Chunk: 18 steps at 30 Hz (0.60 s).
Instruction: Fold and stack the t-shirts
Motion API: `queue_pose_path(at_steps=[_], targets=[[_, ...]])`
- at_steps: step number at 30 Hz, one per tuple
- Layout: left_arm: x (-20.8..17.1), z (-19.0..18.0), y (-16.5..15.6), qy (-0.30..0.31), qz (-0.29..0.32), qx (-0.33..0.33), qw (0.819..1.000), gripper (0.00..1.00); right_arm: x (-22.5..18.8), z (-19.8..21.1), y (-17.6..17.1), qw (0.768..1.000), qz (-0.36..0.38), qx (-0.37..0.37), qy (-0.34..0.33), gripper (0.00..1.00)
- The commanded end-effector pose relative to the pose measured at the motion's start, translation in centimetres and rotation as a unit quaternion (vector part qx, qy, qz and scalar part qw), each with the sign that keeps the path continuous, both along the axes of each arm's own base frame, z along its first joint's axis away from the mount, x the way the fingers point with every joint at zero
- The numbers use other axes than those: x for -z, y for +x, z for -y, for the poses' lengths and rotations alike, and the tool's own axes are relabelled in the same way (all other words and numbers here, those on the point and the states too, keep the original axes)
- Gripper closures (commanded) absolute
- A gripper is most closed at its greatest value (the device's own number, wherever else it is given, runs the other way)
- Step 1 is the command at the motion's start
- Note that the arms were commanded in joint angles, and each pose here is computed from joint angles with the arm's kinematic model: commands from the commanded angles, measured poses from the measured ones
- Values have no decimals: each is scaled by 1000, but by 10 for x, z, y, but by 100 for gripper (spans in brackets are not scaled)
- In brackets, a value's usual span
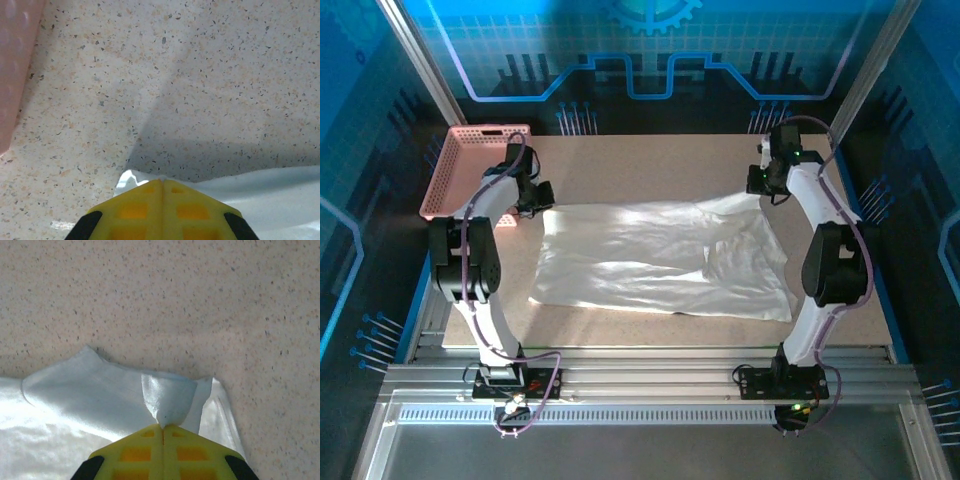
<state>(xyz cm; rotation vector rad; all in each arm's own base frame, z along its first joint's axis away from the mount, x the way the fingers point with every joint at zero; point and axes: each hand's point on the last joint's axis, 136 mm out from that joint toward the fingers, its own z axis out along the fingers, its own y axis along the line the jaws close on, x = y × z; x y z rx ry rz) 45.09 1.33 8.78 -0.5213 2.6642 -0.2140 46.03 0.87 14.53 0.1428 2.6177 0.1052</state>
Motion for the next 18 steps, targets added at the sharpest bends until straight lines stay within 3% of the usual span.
queue_pose_path(at_steps=[1,18], targets=[[-13,-10,-5,20,18,-1,1000,100,-13,3,-12,1000,21,18,-5,100],[-14,-17,-24,28,17,-16,999,100,-15,20,-88,998,15,61,0,100]])
